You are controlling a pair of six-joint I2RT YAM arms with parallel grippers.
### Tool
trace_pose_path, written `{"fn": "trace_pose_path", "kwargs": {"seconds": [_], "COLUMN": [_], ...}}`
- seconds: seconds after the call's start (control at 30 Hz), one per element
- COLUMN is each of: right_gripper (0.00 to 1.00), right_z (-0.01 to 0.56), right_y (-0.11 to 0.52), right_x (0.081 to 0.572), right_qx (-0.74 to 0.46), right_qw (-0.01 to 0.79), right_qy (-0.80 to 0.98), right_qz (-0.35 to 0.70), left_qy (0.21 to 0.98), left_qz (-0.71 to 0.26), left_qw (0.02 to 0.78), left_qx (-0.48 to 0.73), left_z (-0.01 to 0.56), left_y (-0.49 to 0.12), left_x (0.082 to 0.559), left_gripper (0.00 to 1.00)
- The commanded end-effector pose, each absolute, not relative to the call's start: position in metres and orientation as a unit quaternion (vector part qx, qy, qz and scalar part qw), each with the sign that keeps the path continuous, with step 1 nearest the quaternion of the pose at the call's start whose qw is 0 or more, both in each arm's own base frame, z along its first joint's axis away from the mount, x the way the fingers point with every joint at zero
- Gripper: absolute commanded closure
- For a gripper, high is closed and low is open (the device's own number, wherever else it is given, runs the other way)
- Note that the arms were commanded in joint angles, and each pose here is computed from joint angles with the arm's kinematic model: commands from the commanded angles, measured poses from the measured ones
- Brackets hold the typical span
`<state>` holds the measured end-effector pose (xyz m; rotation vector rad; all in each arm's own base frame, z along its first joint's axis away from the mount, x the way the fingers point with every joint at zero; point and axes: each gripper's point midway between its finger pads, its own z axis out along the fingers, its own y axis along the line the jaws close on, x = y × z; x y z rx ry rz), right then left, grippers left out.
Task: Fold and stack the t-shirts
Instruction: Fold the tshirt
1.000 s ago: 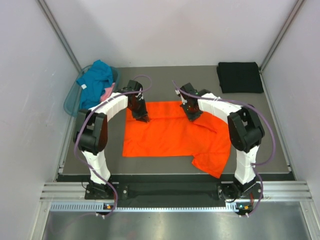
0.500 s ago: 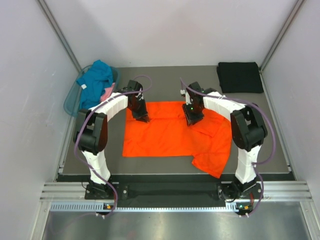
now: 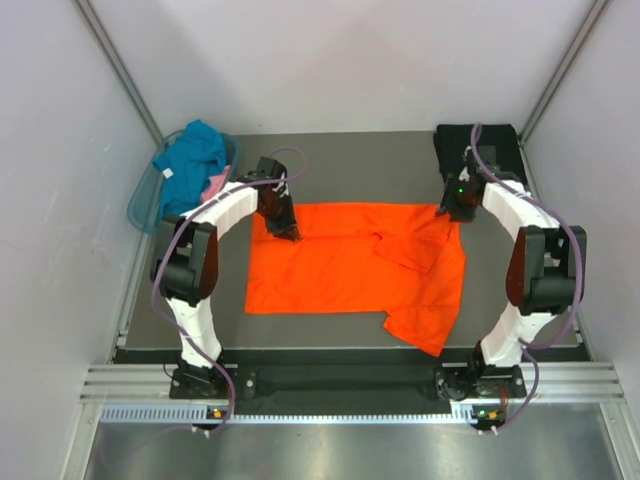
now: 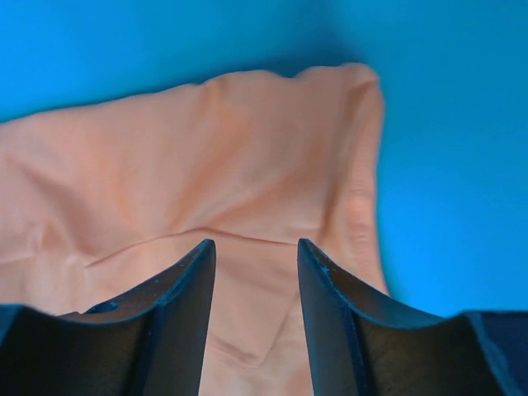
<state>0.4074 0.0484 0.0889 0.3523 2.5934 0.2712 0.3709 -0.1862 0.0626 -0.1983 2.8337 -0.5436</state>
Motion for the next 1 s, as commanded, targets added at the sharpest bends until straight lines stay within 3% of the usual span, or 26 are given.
{"fn": "trace_pose_path", "kwargs": {"seconds": [0.0, 0.33, 0.63, 0.77, 0.87, 0.97], "right_gripper": [0.55, 0.59, 0.65, 0.74, 0.92, 0.99], "right_z": [0.097, 0.075, 0.072, 0.074, 0.070, 0.064], "right_y": [0.040, -0.009, -0.010, -0.016, -0.022, -0.034], "right_x": [0.425, 0.449, 0.479, 0.490, 0.497, 0.498], "right_qx": [0.170, 0.224, 0.198, 0.205, 0.216, 0.231], "right_qw": [0.287, 0.279, 0.297, 0.306, 0.304, 0.298], "right_qy": [0.935, 0.927, 0.924, 0.919, 0.917, 0.917], "right_qz": [0.118, 0.116, 0.138, 0.141, 0.144, 0.127], "left_qy": [0.970, 0.972, 0.974, 0.974, 0.975, 0.974], "left_qz": [-0.185, -0.171, -0.169, -0.165, -0.164, -0.162], "left_qw": [0.148, 0.146, 0.132, 0.128, 0.126, 0.129], "left_qx": [-0.054, -0.064, -0.079, -0.084, -0.084, -0.087], "left_z": [0.071, 0.065, 0.053, 0.050, 0.049, 0.052], "left_y": [-0.184, -0.159, -0.148, -0.145, -0.144, -0.142], "left_x": [0.387, 0.400, 0.400, 0.400, 0.400, 0.400], "left_gripper": [0.78, 0.77, 0.77, 0.77, 0.78, 0.77]}}
